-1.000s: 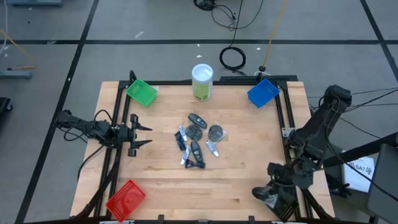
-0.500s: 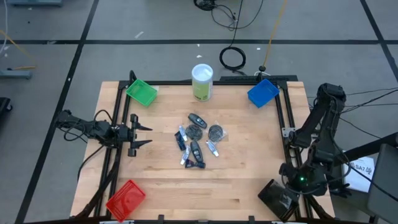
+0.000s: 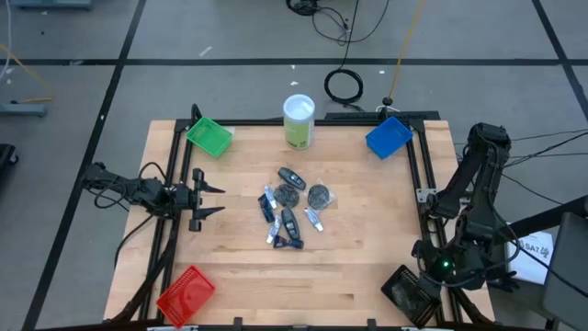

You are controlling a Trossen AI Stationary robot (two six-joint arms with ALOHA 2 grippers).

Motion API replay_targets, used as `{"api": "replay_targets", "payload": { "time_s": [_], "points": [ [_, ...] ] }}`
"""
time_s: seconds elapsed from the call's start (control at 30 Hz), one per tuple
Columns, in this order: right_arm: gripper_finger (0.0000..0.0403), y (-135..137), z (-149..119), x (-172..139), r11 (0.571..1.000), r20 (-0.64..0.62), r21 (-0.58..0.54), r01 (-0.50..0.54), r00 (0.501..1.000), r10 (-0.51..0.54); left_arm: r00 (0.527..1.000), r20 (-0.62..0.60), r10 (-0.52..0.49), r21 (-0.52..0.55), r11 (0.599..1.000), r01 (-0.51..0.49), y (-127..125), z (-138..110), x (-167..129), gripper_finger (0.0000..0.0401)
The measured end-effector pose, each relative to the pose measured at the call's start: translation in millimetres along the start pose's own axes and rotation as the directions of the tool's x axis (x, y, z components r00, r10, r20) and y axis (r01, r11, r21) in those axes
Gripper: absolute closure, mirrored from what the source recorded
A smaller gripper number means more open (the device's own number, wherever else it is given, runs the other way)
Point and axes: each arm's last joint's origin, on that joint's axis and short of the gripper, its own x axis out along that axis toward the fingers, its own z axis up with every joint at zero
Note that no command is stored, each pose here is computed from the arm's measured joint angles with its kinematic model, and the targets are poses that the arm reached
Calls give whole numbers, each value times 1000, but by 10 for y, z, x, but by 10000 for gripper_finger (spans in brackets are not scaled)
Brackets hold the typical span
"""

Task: Pick & Place Travel size toiletries
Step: Put the bottom black hairbrush into the black bin, then put the right black hairbrush into the black bin

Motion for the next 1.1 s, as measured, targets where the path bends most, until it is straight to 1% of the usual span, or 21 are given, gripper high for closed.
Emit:
{"api": "replay_targets", "payload": {
  "time_s": [0.13, 0.2, 0.3, 0.4, 0.53, 0.6, 0.67, 0.73, 0.8, 0.87, 0.93, 1.03, 1.1],
  "points": [
    [294, 1, 3, 0, 1000, 8, -1, -3, 1000, 3, 1000, 0, 0, 0, 1000, 0, 0, 0, 0, 185],
    [291, 4, 10, 0, 1000, 32, -18, -14, 999, 15, 1000, 0, 0, -1, 1000, 0, 0, 0, 0, 185],
    [291, 18, 38, -1, 994, 108, -106, -38, 993, 49, 1000, 0, 0, -1, 1000, 0, 0, 0, 0, 185],
    [292, 47, 97, -1, 978, 212, -204, -50, 973, 94, 1000, 1, 0, -2, 1000, 0, 0, 1, 0, 185],
    [293, 121, 190, -5, 936, 346, -350, -43, 922, 172, 1000, 0, 0, 0, 1000, 0, 0, 0, 0, 185],
    [293, 184, 253, -12, 901, 424, -434, -21, 878, 224, 1000, 0, 0, -2, 1000, 0, 0, 0, 0, 185],
    [293, 262, 317, -27, 851, 497, -524, 25, 820, 282, 1000, 0, 0, 0, 1000, 0, 0, 0, 0, 185],
    [293, 350, 379, -43, 787, 562, -608, 101, 755, 337, 1000, 1, 0, -1, 1000, 0, 0, 1, 0, 185],
    [293, 441, 452, -56, 718, 624, -664, 209, 684, 378, 1000, 0, 0, -1, 1000, 0, 0, 0, 0, 185],
    [293, 532, 546, -55, 658, 676, -683, 318, 617, 403, 1000, 0, 0, 0, 1000, 0, 0, 0, 0, 185],
    [293, 593, 663, -9, 612, 705, -686, 394, 570, 423, 1000, 0, 0, -2, 1000, 0, 0, 0, 0, 185],
    [288, 641, 878, 105, 581, 752, -654, 484, 501, 429, 1000, 0, 0, 0, 1000, 0, 0, 0, 0, 185],
    [278, 653, 1045, 193, 551, 757, -652, 521, 491, 432, 1000, 0, 0, -1, 1000, 0, 0, 0, 0, 185]
  ]
}}
